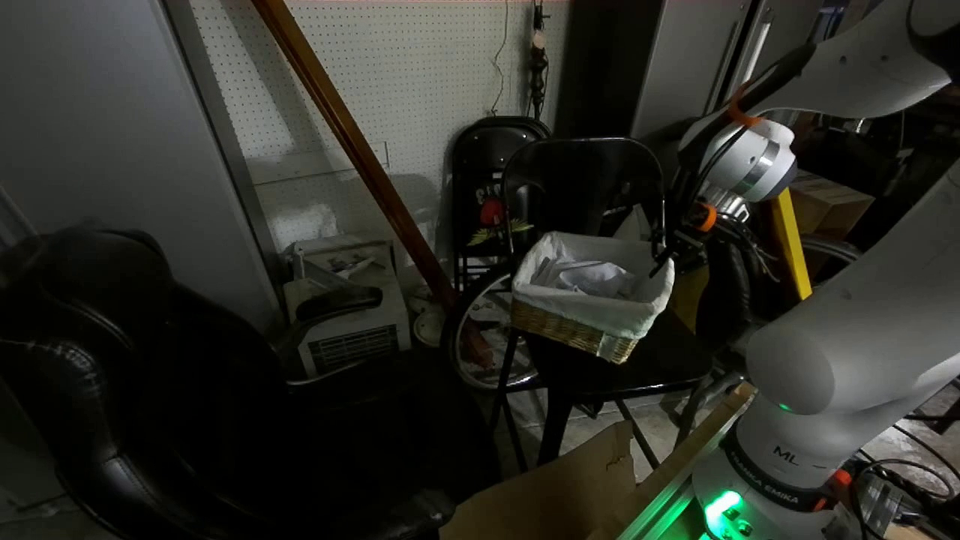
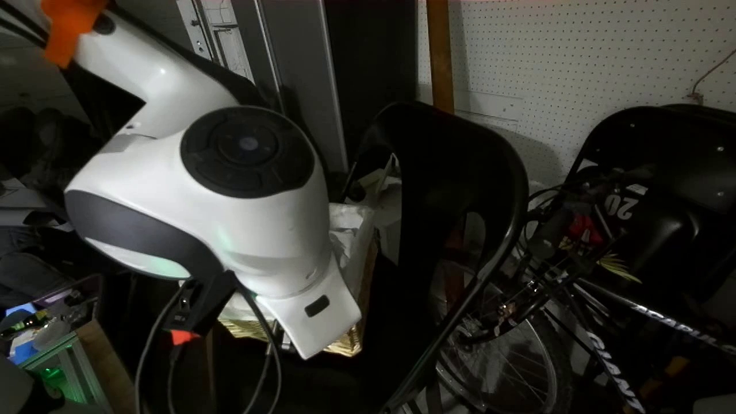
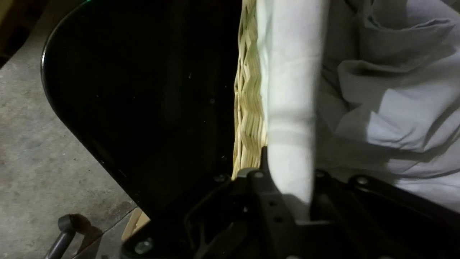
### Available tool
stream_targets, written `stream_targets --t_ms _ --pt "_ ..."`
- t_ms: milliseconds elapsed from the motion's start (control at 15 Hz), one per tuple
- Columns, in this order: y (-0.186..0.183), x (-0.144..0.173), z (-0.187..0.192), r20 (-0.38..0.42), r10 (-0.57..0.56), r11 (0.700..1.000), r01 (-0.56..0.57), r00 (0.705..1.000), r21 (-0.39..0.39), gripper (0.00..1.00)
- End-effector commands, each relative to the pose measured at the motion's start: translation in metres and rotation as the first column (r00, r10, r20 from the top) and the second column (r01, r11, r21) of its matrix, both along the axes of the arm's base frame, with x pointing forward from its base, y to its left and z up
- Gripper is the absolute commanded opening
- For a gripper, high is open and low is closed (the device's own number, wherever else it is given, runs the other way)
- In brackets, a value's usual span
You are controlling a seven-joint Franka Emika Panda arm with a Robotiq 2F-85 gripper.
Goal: Put the basket on the chair to the right
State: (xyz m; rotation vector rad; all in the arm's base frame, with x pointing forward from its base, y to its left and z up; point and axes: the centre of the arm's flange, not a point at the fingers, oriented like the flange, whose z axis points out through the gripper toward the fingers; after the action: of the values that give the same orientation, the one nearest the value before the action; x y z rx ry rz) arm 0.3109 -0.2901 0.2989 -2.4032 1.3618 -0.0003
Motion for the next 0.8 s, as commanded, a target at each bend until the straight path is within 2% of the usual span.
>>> stream_targets --t_ms 0,67,133,267,733 --pt "-0.013 0.014 -0.006 0.044 -0.059 0.998 0.06 0.997 -0.006 0.03" --pt "-0.015 0.015 -0.006 0.044 -0.068 0.998 0.068 0.997 -0.011 0.03" --pt "-0.015 0.016 -0.007 0.039 -0.069 0.997 0.07 0.997 -0.022 0.39" --pt "-0.013 0.017 -0.005 0.024 -0.054 0.998 0.054 0.998 -0.034 0.44" --pt "0.004 0.018 0.024 -0.027 0.002 0.995 -0.005 1.0 -0.104 0.93"
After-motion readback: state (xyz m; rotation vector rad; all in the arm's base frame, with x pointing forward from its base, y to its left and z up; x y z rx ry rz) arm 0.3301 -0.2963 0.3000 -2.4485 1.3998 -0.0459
